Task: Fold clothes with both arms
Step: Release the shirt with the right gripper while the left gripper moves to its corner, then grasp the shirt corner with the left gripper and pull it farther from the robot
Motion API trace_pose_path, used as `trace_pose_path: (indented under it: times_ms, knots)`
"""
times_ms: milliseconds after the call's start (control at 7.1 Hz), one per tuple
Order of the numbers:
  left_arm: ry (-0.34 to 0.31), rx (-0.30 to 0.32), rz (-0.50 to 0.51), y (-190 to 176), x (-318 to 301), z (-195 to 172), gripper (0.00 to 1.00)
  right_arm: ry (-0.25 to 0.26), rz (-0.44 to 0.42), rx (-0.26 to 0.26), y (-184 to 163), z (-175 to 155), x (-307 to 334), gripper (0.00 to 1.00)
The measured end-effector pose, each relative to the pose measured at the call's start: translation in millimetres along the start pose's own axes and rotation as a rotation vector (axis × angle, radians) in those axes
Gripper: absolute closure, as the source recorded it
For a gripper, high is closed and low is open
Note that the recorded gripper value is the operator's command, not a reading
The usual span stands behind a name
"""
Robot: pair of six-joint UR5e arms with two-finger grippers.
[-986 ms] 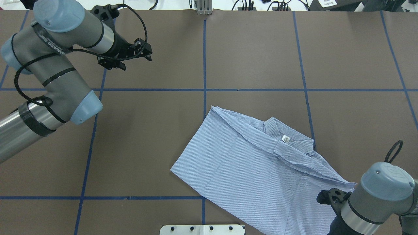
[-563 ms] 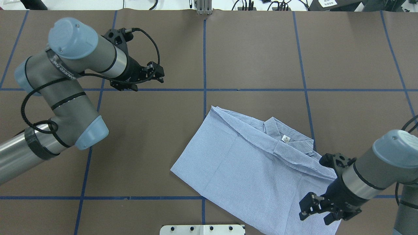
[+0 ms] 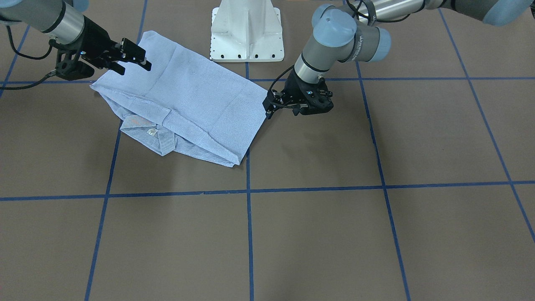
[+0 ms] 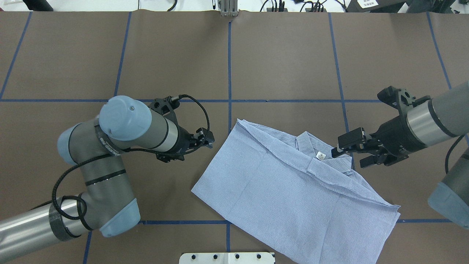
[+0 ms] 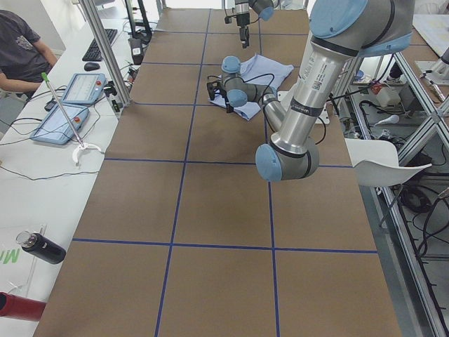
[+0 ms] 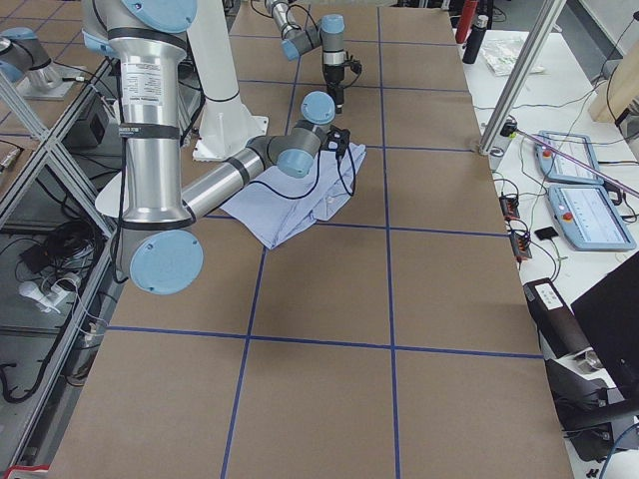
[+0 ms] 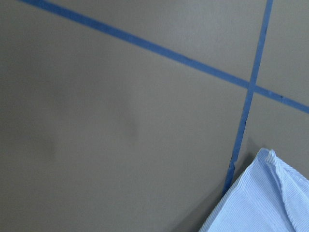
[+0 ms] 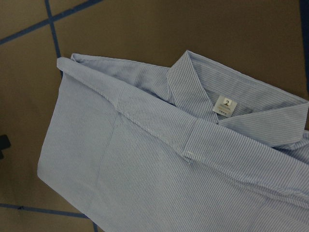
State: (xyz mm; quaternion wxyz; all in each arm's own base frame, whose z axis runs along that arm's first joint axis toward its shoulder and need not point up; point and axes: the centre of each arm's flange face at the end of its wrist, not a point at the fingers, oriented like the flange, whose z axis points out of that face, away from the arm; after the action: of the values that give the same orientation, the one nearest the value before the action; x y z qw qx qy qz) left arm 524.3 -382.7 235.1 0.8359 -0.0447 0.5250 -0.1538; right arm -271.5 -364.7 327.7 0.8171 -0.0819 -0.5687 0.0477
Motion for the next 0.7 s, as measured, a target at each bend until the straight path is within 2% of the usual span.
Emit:
trace_pose_path:
  times_ms: [282,704]
  knots:
    - [-0.025,-0.028,-0.005,38.4,-6.6,23.7,0.11,-0.018,-0.022,0.051,-14.1,-17.4,-4.4,0.0]
    - [-0.065,-0.044,-0.003,52.6,-24.5,41.1,0.14,-0.023,-0.029,0.069,-23.7,-17.1,-11.3,0.0]
